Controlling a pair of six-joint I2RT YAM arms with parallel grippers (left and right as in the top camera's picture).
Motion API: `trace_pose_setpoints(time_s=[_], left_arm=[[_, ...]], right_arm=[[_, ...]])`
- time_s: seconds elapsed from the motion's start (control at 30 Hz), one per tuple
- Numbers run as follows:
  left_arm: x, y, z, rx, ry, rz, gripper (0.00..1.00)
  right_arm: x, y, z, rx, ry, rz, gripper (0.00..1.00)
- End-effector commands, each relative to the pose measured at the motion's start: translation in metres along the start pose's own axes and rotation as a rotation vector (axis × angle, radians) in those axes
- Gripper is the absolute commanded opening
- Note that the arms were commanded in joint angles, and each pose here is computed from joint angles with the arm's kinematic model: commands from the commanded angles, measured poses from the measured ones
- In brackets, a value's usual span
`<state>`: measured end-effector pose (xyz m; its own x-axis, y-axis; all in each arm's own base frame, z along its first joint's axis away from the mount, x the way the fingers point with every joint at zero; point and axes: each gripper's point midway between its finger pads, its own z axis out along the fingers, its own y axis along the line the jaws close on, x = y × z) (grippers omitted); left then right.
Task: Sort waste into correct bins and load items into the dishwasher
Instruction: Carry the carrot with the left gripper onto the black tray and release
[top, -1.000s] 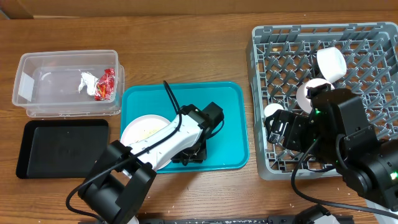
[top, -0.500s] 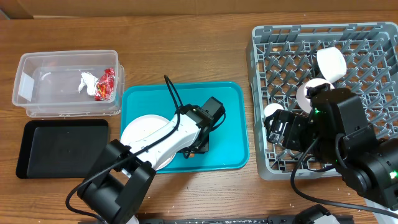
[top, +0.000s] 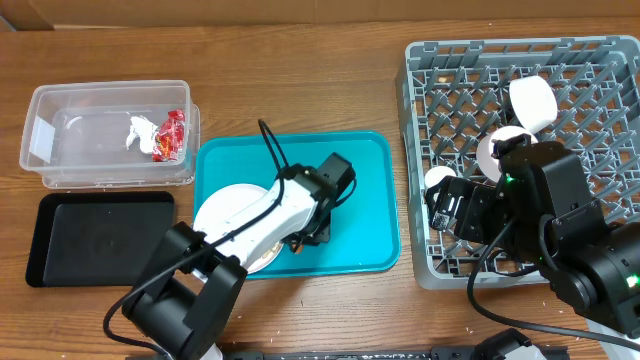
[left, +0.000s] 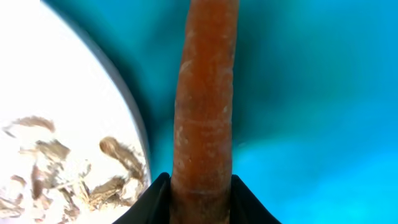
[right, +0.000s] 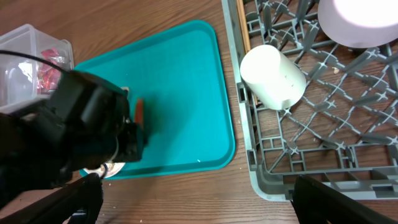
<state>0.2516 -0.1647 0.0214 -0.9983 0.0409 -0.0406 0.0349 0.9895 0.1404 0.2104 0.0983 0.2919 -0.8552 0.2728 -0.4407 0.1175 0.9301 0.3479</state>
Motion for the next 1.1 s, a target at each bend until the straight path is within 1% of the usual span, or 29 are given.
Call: trace_pose_setpoints(time_s=[0.0,0.07,0.13,0.2,0.23,0.33,0.37,0.5,0.63,0.7,0.8,0.83,0.87,0.9,0.97,1.07], left_arm=[[-0.037,-0.004,-0.056,0.04,-0.106,-0.01,0.05],[-0.048,0.007,-0.081,0.032,-0.138,-0.035,0.06],[-0.055,0.027,-0.103,0.001,-0.163,-0.072,0.05],[-0.057,0.069,-0.128,-0.058,-0.173,-0.173,0.04],[-0.055,0.084,-0.133,-0.078,-0.168,-0.22,0.04],[-0.038,0.141,-0.14,-0.141,-0.117,-0.437,0.04],[-0.033,0.154,-0.139,-0.151,-0.1,-0.485,0.04],[-0.008,0.218,-0.123,-0.224,-0.038,-0.678,0.04],[0.021,0.268,-0.081,-0.26,0.051,-0.882,0.04],[0.026,0.28,-0.055,-0.197,0.071,-0.939,0.04],[0.018,0.283,-0.032,-0.035,0.056,-0.921,0.06],[0.017,0.284,-0.031,0.0,0.052,-0.907,0.1],[0.017,0.286,-0.031,0.0,0.05,-0.906,0.16],[0.019,0.289,-0.031,-0.005,0.048,-0.911,0.23],[0.018,0.289,-0.032,-0.001,0.046,-0.907,0.41],[0.011,0.274,-0.037,0.071,0.043,-0.876,0.57]], right_arm=[[-0.003,0.0,-0.002,0.0,-0.012,0.002,1.0],[-0.003,0.0,-0.002,0.0,-0.012,0.002,1.0],[-0.002,0.0,-0.002,0.0,-0.011,0.002,1.0],[-0.002,0.0,-0.002,0.0,-0.011,0.002,1.0],[-0.003,0.0,-0.002,0.0,-0.011,0.002,1.0],[-0.003,0.0,-0.002,0.0,-0.011,0.002,1.0],[-0.003,0.0,-0.002,0.0,-0.011,0.002,1.0],[-0.003,0.0,-0.002,-0.001,-0.012,0.002,1.0],[-0.003,0.0,-0.002,-0.001,-0.012,0.002,1.0],[-0.003,0.0,-0.002,-0.001,-0.012,0.002,1.0],[-0.003,0.0,-0.002,-0.001,-0.012,0.001,1.0],[-0.003,0.0,-0.002,0.0,-0.013,0.001,1.0],[-0.003,0.0,-0.002,0.002,-0.015,0.001,1.0],[-0.003,0.0,-0.002,0.004,-0.016,0.001,1.0],[-0.003,-0.001,-0.002,0.006,-0.017,0.001,1.0],[-0.004,-0.001,-0.002,0.007,-0.018,0.001,1.0]])
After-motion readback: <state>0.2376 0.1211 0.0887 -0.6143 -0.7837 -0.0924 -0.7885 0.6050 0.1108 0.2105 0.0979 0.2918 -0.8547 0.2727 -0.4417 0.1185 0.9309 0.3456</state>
